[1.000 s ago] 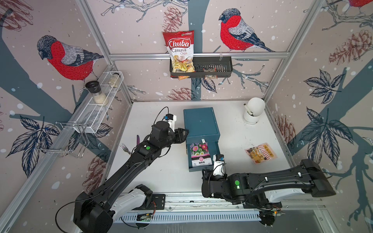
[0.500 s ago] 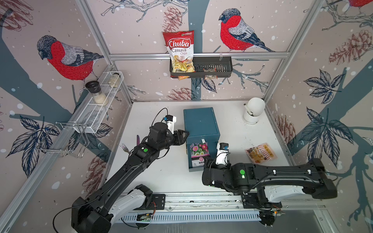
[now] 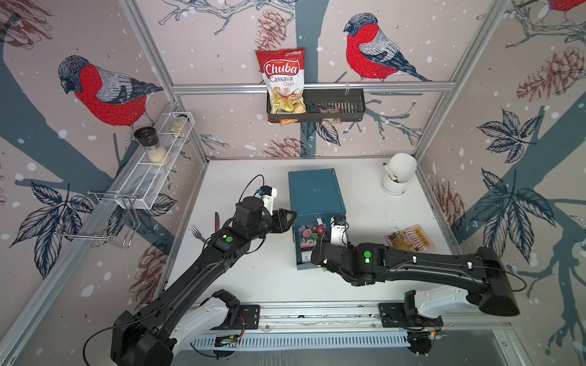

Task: Take the seed bags out of the drawer
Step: Open the drawer in the storage box, then pick up the seed packet from the drawer.

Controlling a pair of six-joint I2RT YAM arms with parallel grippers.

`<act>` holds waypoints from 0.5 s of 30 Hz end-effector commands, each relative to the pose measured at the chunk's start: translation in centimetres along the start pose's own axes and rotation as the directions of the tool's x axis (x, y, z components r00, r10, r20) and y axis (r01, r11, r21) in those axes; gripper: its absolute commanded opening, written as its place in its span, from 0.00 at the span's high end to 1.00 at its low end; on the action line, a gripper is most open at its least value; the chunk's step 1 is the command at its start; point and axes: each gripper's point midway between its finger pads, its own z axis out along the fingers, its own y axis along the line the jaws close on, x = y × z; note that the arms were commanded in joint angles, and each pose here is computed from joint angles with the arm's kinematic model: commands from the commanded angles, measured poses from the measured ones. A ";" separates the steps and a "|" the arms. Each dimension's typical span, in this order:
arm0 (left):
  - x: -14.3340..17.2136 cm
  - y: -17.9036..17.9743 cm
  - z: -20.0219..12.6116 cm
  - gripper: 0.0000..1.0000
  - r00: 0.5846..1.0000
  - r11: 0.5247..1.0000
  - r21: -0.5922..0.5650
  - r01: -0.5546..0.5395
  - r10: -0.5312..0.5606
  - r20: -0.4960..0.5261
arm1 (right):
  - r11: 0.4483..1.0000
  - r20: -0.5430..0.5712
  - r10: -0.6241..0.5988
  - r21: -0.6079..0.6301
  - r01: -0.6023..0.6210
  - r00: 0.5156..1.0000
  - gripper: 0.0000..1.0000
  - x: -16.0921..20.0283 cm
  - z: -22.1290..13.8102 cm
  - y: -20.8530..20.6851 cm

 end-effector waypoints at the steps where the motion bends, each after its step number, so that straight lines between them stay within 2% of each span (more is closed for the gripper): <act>1: -0.4 0.0 0.2 0.45 1.000 1.000 -0.008 0.002 -0.002 0.010 | 1.000 -0.042 -0.025 0.016 0.026 0.999 0.39 0.9 0.7 0.0; 15: -0.8 0.3 0.4 0.45 1.000 1.000 -0.026 0.002 -0.001 0.020 | 0.997 -0.134 -0.067 0.028 0.071 0.989 0.46 3.6 1.6 -0.2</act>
